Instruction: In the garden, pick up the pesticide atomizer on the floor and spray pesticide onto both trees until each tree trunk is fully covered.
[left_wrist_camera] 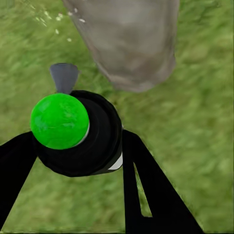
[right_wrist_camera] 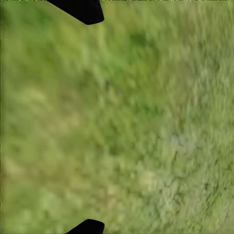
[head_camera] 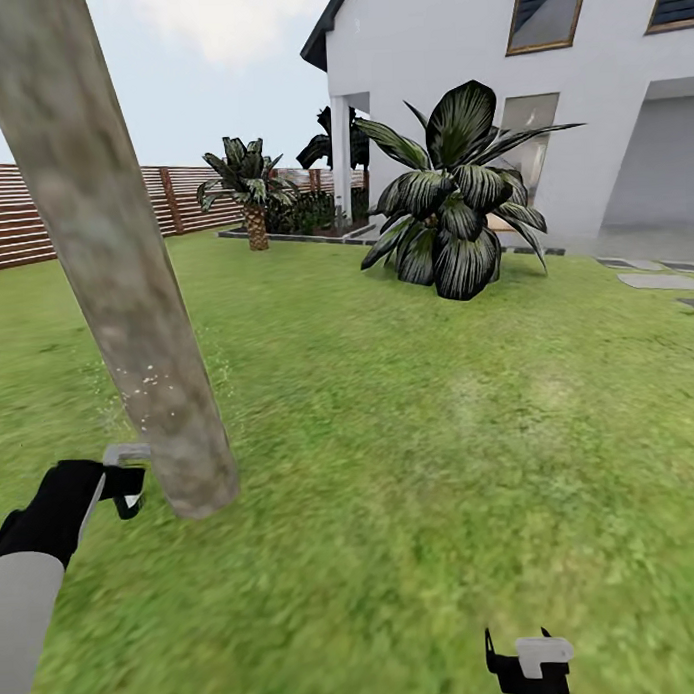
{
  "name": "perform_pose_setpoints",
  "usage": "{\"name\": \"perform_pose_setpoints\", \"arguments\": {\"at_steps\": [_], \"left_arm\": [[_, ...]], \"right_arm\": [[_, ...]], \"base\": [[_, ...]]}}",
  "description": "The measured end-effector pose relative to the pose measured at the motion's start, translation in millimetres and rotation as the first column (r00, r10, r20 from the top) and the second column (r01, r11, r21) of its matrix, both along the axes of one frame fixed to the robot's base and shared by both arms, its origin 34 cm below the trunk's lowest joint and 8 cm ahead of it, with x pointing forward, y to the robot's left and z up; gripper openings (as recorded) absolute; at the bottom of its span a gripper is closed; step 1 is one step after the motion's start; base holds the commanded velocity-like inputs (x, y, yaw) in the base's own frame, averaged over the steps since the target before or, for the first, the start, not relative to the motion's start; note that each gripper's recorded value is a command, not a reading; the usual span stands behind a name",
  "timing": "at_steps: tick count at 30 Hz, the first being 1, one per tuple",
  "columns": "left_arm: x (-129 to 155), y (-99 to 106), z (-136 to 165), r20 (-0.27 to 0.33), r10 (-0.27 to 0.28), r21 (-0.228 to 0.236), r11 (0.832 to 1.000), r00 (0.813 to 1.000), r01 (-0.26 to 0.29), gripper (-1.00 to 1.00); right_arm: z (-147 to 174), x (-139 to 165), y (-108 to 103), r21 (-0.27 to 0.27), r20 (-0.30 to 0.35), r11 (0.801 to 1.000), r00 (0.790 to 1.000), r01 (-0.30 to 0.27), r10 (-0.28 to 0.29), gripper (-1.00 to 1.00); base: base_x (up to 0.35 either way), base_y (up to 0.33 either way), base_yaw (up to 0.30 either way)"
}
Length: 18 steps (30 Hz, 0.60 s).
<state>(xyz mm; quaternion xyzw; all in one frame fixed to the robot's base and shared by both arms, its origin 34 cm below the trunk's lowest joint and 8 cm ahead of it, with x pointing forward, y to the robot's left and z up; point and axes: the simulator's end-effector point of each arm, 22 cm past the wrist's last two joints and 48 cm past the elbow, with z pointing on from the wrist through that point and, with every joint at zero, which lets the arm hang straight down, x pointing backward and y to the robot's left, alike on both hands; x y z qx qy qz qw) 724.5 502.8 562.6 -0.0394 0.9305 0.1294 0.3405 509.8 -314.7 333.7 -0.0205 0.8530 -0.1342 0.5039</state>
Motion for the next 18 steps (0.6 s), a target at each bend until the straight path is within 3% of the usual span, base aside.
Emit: {"name": "perform_pose_setpoints", "arguments": {"at_steps": [4,10,14,18], "left_arm": [[-9,-6,-16,-0.021,0.007,-0.011,1.000,1.000,-0.007,-1.00],[-7,-18,-20,-0.021,0.000,-0.027,1.000,1.000,0.000,-1.00],[-6,-22,-21,-0.019,-0.004,-0.034,0.999,1.000,0.003,-1.00],[-3,-29,-19,-0.009,-0.010,-0.042,0.999,1.000,0.010,-1.00]], "right_arm": [[0,0,0,0.001,0.000,1.000,1.000,0.001,-0.001,1.00],[0,0,0,0.001,0.000,1.000,1.000,0.001,-0.001,1.00],[0,0,0,0.001,0.001,1.000,1.000,0.001,-0.001,1.00],[0,0,0,0.001,0.001,1.000,1.000,0.001,-0.001,1.00]], "base": [[0.060,-0.156,0.053],[0.106,-0.258,0.258],[0.226,-0.194,0.236],[0.266,-0.170,0.031]]}}
